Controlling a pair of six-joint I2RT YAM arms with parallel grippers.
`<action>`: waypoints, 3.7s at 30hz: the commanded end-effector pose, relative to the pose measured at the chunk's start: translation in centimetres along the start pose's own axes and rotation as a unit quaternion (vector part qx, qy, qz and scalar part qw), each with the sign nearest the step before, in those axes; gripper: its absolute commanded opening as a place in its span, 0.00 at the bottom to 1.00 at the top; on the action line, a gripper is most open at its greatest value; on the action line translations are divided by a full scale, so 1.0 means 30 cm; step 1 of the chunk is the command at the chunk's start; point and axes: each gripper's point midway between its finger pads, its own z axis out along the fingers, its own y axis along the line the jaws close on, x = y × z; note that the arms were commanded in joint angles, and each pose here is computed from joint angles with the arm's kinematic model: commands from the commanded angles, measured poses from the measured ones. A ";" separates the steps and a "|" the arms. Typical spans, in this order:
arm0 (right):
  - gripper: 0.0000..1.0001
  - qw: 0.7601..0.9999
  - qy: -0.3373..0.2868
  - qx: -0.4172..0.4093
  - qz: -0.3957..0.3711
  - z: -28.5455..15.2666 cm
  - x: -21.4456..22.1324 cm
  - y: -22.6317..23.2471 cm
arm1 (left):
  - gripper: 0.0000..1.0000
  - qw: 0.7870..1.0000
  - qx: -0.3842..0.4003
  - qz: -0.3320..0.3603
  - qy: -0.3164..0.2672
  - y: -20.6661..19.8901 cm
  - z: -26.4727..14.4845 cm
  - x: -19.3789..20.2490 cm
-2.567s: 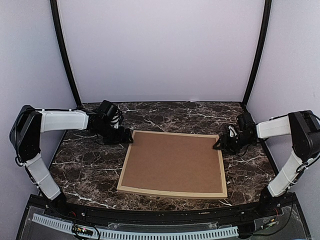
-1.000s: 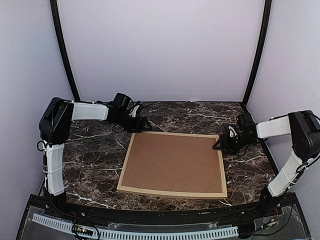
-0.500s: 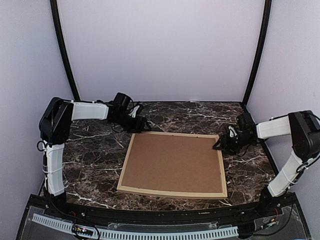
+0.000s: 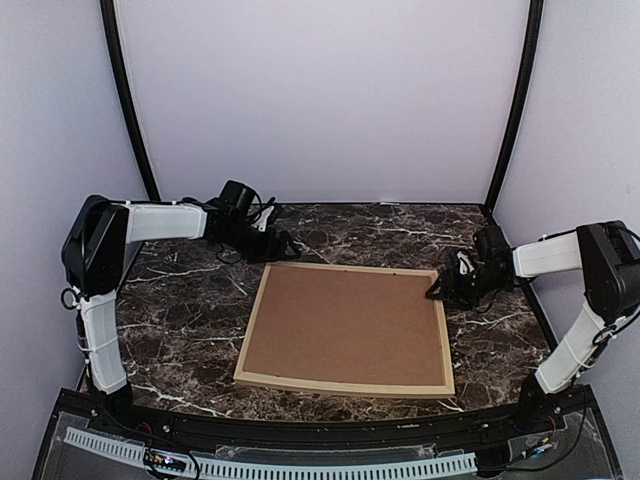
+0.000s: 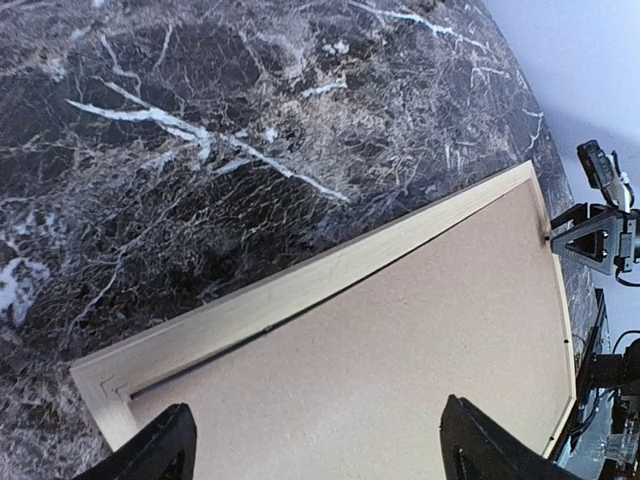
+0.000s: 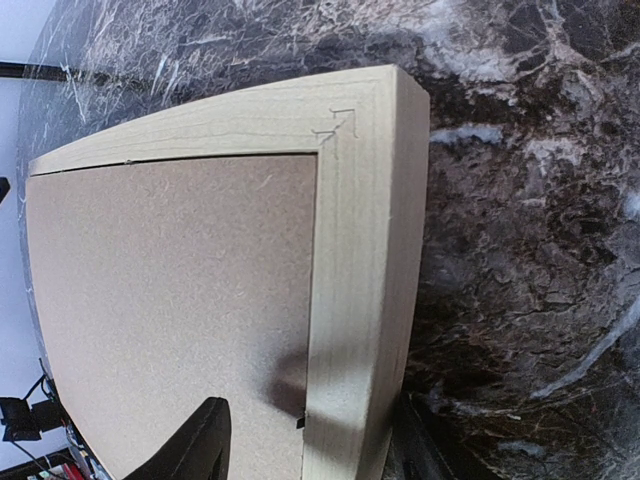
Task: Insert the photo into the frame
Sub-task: Press the backboard against the frame body, then press the fastener onto the backboard.
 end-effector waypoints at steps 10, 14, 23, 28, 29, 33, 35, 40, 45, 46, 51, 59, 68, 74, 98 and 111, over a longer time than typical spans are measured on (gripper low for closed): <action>0.56 1.000 0.001 -0.014 -0.007 0.006 0.012 0.018 | 0.83 0.989 -0.144 -0.025 0.000 0.082 -0.258 0.185; 0.56 1.000 0.003 -0.015 -0.006 0.010 0.017 0.016 | 0.79 0.984 -0.170 -0.036 0.025 0.129 -0.271 0.275; 0.56 1.000 0.003 -0.016 -0.006 0.007 0.017 0.021 | 0.75 0.979 -0.188 -0.049 0.067 0.183 -0.252 0.412; 0.56 1.000 0.004 -0.017 -0.006 0.012 0.018 0.023 | 0.74 0.978 -0.187 -0.047 0.077 0.176 -0.235 0.438; 0.56 1.000 0.005 -0.018 -0.006 0.013 0.019 0.025 | 0.74 0.978 -0.189 -0.048 0.079 0.180 -0.232 0.442; 0.56 1.000 0.006 -0.018 -0.006 0.013 0.022 0.026 | 0.74 0.976 -0.196 -0.048 0.087 0.187 -0.221 0.461; 0.56 1.000 0.004 -0.018 -0.006 0.013 0.021 0.025 | 0.74 0.974 -0.200 -0.048 0.091 0.193 -0.217 0.471; 0.56 1.000 0.010 -0.017 -0.006 0.026 0.037 0.023 | 0.73 0.973 -0.203 -0.047 0.100 0.197 -0.204 0.494; 0.55 1.000 0.017 -0.015 -0.010 0.040 0.056 0.029 | 0.73 0.973 -0.198 -0.045 0.108 0.184 -0.191 0.518; 0.55 1.000 0.017 -0.015 -0.011 0.043 0.057 0.033 | 0.73 0.974 -0.195 -0.044 0.110 0.179 -0.187 0.521; 0.55 1.000 0.023 -0.014 -0.015 0.061 0.063 0.039 | 0.73 0.975 -0.181 -0.037 0.124 0.148 -0.155 0.556; 0.55 0.999 0.030 -0.016 -0.021 0.081 0.063 0.057 | 0.73 0.976 -0.162 -0.028 0.141 0.093 -0.106 0.591; 0.54 0.999 0.042 -0.027 -0.022 0.123 0.096 0.081 | 0.73 0.974 -0.161 -0.013 0.160 0.044 -0.062 0.626; 0.52 0.998 0.052 -0.034 -0.026 0.152 0.120 0.107 | 0.70 0.967 -0.185 -0.010 0.173 0.032 -0.038 0.654; 0.52 0.996 0.060 -0.055 -0.028 0.201 0.155 0.167 | 0.70 0.941 -0.286 0.013 0.182 0.012 0.060 0.674; 0.52 0.996 0.064 -0.059 -0.024 0.219 0.174 0.171 | 0.74 0.930 -0.313 0.034 0.187 0.008 0.094 0.699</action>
